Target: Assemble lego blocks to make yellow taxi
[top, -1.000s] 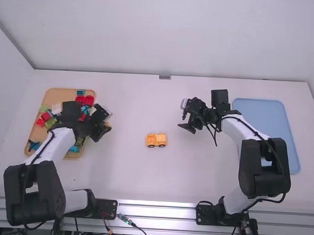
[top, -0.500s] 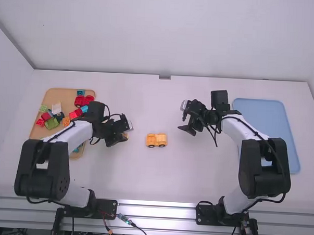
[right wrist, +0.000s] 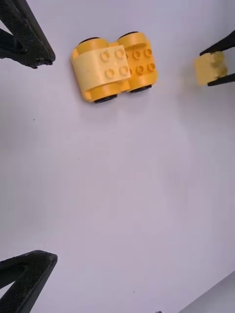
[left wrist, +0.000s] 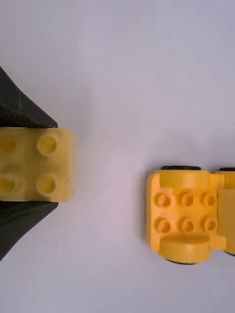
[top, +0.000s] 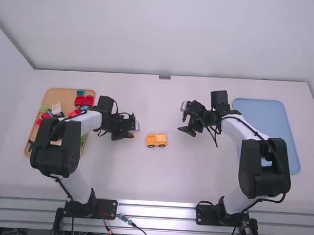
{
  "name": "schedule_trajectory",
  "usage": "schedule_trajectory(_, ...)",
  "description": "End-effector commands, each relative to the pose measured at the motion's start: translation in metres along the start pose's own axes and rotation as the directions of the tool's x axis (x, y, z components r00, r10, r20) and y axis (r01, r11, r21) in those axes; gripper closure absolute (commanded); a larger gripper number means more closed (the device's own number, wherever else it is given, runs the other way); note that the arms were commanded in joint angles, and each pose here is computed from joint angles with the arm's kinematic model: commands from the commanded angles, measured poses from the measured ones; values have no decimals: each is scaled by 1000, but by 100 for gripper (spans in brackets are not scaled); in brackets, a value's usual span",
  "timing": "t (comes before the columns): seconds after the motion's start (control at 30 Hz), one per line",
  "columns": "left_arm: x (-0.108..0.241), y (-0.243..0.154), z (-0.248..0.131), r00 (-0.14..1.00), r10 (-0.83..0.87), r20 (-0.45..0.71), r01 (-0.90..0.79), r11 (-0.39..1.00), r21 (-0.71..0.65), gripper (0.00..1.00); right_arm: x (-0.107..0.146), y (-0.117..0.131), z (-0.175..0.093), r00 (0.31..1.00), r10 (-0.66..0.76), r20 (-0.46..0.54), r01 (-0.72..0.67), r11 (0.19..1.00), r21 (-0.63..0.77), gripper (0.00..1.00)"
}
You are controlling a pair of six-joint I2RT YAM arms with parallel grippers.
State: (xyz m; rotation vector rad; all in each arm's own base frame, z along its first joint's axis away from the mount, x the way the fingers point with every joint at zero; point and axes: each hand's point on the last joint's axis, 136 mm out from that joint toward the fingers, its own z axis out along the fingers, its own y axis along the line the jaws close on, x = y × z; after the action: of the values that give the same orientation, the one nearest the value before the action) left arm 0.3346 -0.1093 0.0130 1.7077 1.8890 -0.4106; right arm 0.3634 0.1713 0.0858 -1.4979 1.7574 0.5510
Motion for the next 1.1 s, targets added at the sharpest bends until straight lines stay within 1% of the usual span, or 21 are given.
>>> schedule_trajectory(0.0, -3, -20, 11, 999, 29, 15, -30, 998, 54, 99, -7, -3, -4, 1000, -7, 19, 7, 1000, 4, 1)
schedule_trajectory(0.2, -7, -35, 21, 999, 53, 7, -54, 995, 89, 98, -7, -2, -3, 1000, -8, 20, 8, 1000, 4, 1)
schedule_trajectory(0.33, 7, -27, 25, 997, -22, -72, 25, 999, 29, 98, -7, -2, -4, 1000, -7, 20, 7, 1000, 4, 1)
schedule_trajectory(0.63, 18, -34, 30, 995, -20, -98, 21, 1000, 15, 98, -6, -2, -4, 1000, -5, 19, 5, 1000, 2, 1)
schedule_trajectory(0.7, 19, -35, 30, 994, -39, -105, 40, 999, 12, 96, -6, -2, -3, 1000, -5, 19, 5, 1000, 1, 1)
schedule_trajectory(0.73, 19, -34, 30, 993, -61, -104, 62, 998, 9, 87, -6, -2, -4, 1000, -3, 18, 3, 1000, 1, 1)
schedule_trajectory(0.8, 19, -34, 30, 992, -67, -104, 68, 998, 9, 75, -6, -2, -4, 1000, -1, 18, 1, 1000, 1, 1)
schedule_trajectory(0.83, 19, -34, 30, 992, -66, -104, 68, 998, 9, 66, -6, -2, -4, 1000, -1, 18, 1, 1000, 1, 1)
schedule_trajectory(0.87, 19, -34, 30, 992, -66, -103, 67, 998, 8, 43, -6, -2, -3, 1000, -1, 18, 1, 1000, 1, 1)
schedule_trajectory(0.9, 19, -34, 30, 992, -66, -104, 67, 998, 8, 32, -6, -2, -3, 1000, -1, 18, 1, 1000, 1, 1)
schedule_trajectory(0.93, 19, -34, 30, 992, -66, -105, 67, 998, 8, 1, -6, -1, -4, 1000, 1, 18, -1, 1000, 0, 1)
schedule_trajectory(1.07, 19, -34, 29, 991, -70, -110, 72, 997, 14, 1, -5, 1, -3, 1000, 0, 13, 1, 1000, -8, 1)
